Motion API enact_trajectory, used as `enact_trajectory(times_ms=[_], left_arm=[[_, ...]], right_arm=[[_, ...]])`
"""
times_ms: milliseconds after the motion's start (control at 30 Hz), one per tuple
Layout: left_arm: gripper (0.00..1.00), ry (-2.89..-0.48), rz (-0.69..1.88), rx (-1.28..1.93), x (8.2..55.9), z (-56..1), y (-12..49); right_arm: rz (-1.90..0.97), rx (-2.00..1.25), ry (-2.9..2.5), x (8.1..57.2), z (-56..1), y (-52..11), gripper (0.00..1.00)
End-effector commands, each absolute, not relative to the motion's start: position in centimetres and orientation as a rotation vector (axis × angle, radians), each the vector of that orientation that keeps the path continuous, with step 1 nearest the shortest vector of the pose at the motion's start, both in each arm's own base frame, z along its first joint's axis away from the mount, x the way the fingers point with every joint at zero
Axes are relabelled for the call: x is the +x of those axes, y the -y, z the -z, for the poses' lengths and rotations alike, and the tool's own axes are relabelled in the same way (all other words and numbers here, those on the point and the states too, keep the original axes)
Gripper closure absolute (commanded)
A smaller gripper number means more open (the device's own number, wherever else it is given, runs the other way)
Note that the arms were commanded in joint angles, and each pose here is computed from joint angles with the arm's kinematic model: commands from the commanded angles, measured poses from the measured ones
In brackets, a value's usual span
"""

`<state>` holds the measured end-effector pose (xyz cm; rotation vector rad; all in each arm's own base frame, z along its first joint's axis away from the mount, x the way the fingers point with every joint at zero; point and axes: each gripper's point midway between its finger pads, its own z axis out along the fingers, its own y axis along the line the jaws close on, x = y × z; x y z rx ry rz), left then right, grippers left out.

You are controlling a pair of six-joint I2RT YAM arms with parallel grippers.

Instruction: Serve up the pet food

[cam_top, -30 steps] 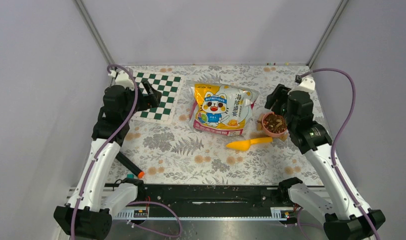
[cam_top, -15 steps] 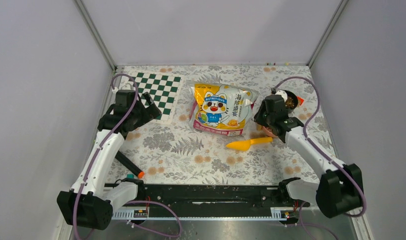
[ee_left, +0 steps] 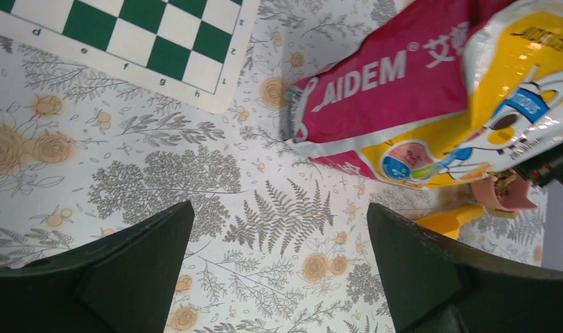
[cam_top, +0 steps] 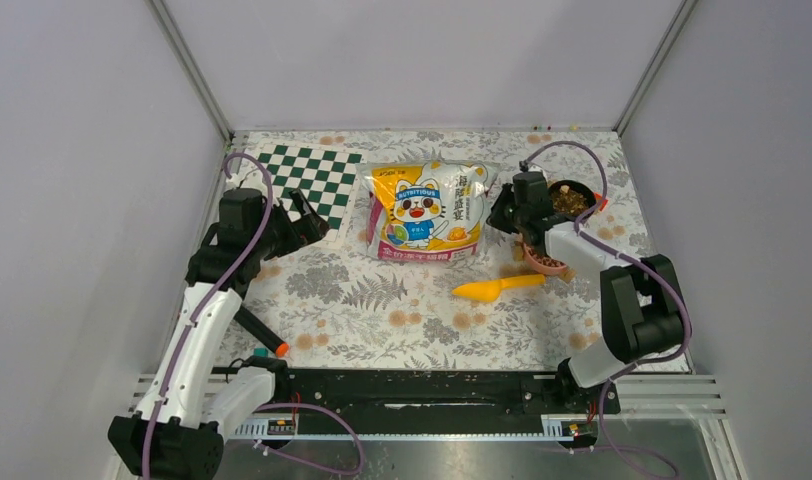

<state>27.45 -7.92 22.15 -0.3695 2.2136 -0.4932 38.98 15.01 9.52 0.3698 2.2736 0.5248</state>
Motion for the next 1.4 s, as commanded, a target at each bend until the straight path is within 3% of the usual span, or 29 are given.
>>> enact_trajectory(times_ms=[0,100,300,567,667,767,1367], left_arm=[[0.01,-2.132,0.553,-0.294,27.9,-24.2,8.7],[0.01,-2.128,0.537,-0.287,27.5,-24.7,8.4],[0.01,-2.098,0.499,-0.259,26.3,-26.5,7.7],[0.01,-2.046,0.441,-0.234,23.9,-30.2,6.5],[0.01,-2.044,0.404,-0.236,22.9,-31.2,5.9],[0.01,-2.034,0.384,-0.232,21.9,-32.2,5.4],[0.01,-1.786,0.278,-0.301,14.3,-38.9,1.7]], right_arm=[[-0.703,0.29,-2.192,40.5,-13.2,-19.1,0.85],[-0.601,0.351,-2.18,40.4,-13.9,-17.3,0.81],[-0.3,0.369,-2.156,38.4,-17.7,-12.0,0.62],[-0.159,0.365,-1.975,31.9,-25.8,-6.4,0.35],[-0.158,0.368,-1.883,28.8,-28.9,-4.7,0.23],[-0.147,0.38,-1.772,25.6,-32.2,-2.7,0.02],[-0.133,0.631,-1.084,5.5,-44.3,9.5,0.01]])
